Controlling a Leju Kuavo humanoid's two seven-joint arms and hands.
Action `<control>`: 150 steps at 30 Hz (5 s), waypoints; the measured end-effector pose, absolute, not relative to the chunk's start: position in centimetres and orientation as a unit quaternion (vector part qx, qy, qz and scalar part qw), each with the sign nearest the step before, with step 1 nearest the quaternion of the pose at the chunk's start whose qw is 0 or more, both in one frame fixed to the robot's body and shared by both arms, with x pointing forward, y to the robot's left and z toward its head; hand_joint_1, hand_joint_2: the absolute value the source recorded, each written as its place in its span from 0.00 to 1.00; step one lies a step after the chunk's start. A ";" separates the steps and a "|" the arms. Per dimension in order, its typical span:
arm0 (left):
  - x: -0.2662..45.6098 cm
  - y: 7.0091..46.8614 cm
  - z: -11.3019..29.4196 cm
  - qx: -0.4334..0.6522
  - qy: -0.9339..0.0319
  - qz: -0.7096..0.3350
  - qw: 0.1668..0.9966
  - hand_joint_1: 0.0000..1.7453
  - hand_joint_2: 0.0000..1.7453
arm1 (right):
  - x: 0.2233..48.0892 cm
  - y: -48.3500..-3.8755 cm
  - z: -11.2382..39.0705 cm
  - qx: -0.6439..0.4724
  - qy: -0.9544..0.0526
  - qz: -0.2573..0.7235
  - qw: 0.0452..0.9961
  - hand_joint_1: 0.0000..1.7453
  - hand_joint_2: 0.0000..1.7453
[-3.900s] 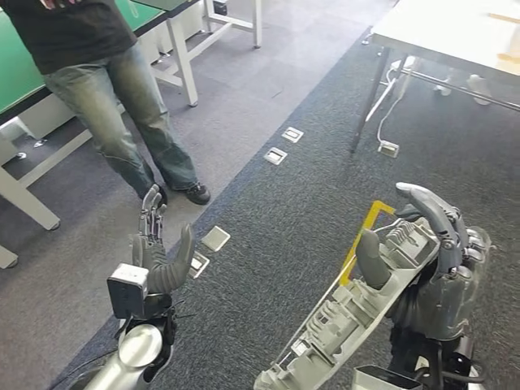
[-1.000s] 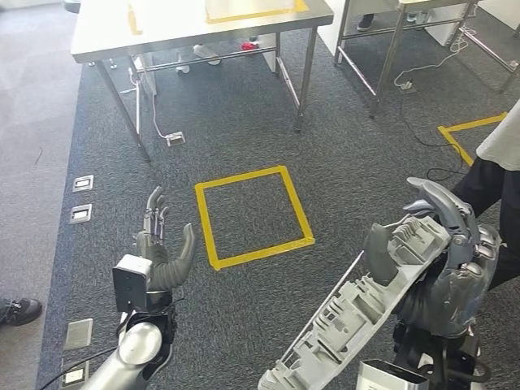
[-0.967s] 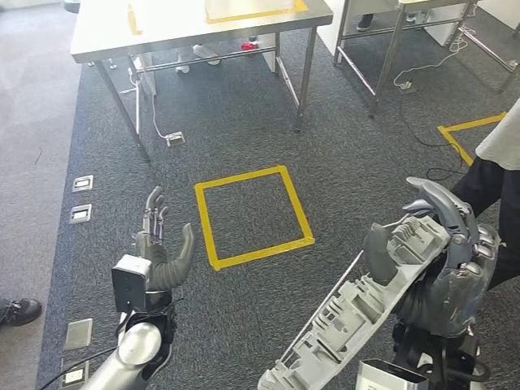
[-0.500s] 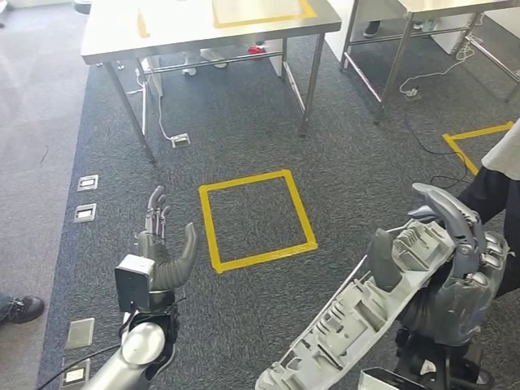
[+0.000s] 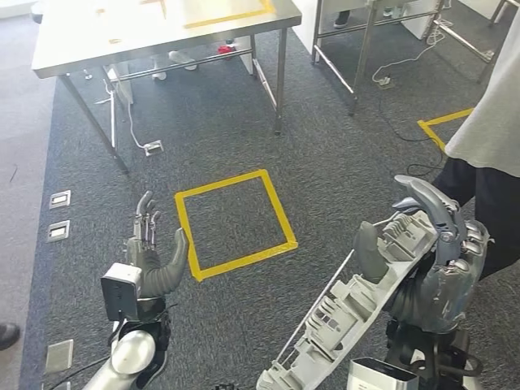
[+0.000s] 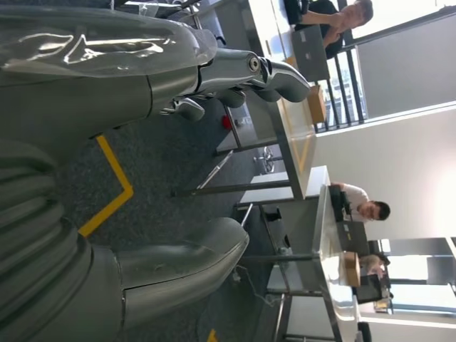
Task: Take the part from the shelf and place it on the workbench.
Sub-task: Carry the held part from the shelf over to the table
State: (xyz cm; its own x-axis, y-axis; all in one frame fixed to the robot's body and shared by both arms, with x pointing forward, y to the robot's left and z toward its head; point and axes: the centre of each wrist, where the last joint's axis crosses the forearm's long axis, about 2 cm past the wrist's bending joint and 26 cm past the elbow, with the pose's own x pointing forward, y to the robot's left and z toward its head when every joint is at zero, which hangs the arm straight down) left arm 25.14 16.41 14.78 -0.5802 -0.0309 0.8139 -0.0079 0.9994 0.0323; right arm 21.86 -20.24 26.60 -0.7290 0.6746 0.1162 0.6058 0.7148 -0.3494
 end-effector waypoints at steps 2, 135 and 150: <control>25.1 16.4 14.8 0.011 -0.889 -0.013 0.457 0.00 1.00 | 21.9 -20.2 26.6 -0.348 -0.918 0.145 0.119 1.00 1.00; 25.9 15.4 14.8 -0.009 -0.898 -0.023 0.439 0.00 1.00 | 21.1 -20.4 25.4 -0.366 -0.906 0.159 0.139 1.00 1.00; 25.9 14.9 14.9 -0.013 -0.898 -0.019 0.439 0.00 1.00 | 20.8 -20.4 25.2 -0.368 -0.904 0.157 0.149 1.00 1.00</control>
State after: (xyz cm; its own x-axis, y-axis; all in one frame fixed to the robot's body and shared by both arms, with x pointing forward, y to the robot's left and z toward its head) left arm 25.88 14.89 14.86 -0.6147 0.0070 0.7887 0.0404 0.9989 0.0227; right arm 20.76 -20.45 25.19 -0.6854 0.7117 0.1538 0.6181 0.6804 -0.3937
